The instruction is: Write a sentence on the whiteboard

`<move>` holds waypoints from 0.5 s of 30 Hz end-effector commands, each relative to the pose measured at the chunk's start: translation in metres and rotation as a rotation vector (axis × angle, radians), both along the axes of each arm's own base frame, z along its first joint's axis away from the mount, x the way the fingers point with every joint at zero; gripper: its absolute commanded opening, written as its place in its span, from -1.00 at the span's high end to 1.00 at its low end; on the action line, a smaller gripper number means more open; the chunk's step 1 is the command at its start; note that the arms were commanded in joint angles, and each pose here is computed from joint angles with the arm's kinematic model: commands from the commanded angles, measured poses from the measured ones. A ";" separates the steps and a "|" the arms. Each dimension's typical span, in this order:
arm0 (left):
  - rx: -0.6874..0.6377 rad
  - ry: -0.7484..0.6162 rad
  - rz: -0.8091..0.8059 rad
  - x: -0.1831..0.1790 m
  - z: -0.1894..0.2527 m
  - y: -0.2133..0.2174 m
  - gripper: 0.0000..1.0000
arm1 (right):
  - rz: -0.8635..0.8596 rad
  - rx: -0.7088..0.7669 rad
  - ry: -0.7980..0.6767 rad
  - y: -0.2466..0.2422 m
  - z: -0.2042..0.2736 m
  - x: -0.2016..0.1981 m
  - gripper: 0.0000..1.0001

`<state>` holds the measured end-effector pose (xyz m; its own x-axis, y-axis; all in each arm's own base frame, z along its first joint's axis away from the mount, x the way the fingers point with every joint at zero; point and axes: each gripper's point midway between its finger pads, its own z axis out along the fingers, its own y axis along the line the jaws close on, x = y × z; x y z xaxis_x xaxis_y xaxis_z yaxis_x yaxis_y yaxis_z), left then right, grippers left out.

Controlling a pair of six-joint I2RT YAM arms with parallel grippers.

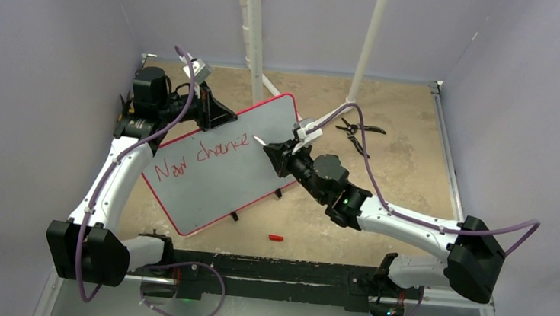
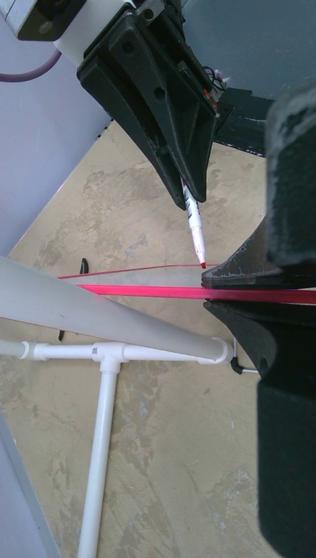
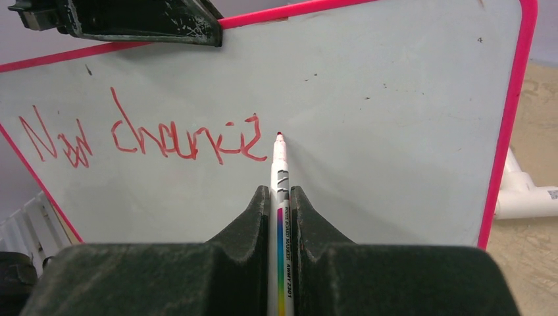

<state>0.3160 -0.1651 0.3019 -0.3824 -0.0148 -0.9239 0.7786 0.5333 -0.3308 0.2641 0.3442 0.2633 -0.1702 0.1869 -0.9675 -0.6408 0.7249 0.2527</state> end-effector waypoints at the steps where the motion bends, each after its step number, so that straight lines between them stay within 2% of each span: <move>1: 0.025 -0.037 0.078 0.018 -0.002 0.014 1.00 | -0.037 0.088 -0.077 -0.002 0.042 0.011 1.00; 15: 0.025 -0.036 0.078 0.018 -0.003 0.014 1.00 | 0.009 0.068 -0.074 0.011 0.035 0.015 1.00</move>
<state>0.3161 -0.1650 0.3019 -0.3818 -0.0146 -0.9241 0.7786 0.5336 -0.3301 0.2772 0.3488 0.2726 -0.1442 0.2124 -0.9665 -0.6386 0.7261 0.2548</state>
